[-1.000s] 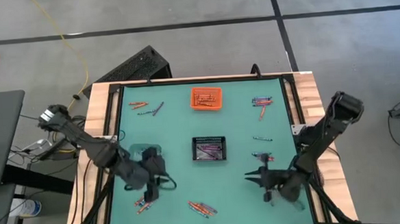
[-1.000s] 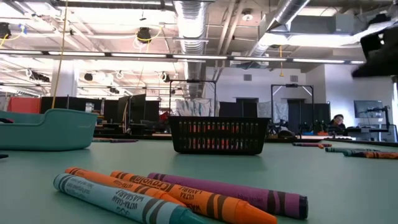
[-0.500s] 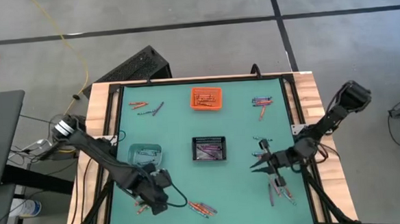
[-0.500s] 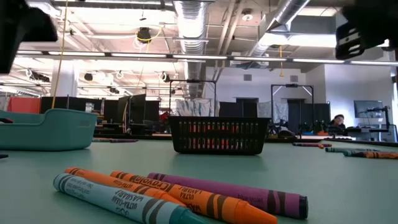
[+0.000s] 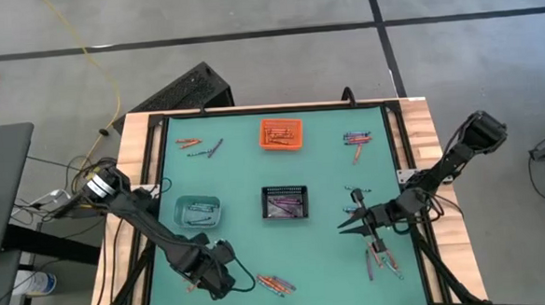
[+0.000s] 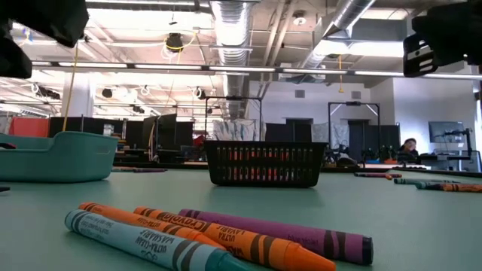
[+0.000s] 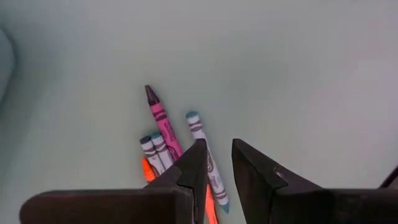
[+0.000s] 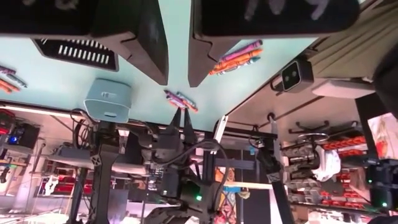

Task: Sort crayons
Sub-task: Put the blue crayon into the light blue bin

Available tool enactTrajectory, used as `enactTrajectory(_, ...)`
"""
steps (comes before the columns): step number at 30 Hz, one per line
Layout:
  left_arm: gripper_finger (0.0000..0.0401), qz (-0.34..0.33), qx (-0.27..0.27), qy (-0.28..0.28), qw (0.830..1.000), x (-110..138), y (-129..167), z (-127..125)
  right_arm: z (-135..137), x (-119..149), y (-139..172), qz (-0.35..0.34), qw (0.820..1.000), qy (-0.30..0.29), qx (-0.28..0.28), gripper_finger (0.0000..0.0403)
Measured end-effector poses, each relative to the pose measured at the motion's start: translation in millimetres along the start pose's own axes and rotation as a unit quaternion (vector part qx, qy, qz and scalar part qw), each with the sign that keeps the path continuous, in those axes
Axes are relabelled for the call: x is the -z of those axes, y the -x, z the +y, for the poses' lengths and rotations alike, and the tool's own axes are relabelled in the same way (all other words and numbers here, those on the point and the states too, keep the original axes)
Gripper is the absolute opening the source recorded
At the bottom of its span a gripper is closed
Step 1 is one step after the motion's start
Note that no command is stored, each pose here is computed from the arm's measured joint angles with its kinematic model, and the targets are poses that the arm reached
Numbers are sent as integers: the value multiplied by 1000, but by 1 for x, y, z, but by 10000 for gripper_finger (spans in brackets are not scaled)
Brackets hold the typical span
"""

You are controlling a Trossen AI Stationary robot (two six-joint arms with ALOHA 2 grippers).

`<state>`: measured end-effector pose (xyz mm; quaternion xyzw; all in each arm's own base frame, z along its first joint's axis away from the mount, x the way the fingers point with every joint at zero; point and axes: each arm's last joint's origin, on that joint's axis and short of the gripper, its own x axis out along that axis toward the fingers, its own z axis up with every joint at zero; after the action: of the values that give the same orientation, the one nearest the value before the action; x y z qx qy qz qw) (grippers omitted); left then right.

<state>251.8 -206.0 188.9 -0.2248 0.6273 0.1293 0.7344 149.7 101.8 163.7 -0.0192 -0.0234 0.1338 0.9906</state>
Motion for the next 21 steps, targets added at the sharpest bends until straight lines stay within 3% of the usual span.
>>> enactTrajectory(11, 61, 5, -13, 7, 1000, 2, -6, -1, 0, 1, 0, 6, 1000, 4, 0, 63)
enactTrajectory(21, 61, 47, -54, -12, 997, 5, -41, -2, 0, 3, 0, 13, 1000, 5, -1, 63)
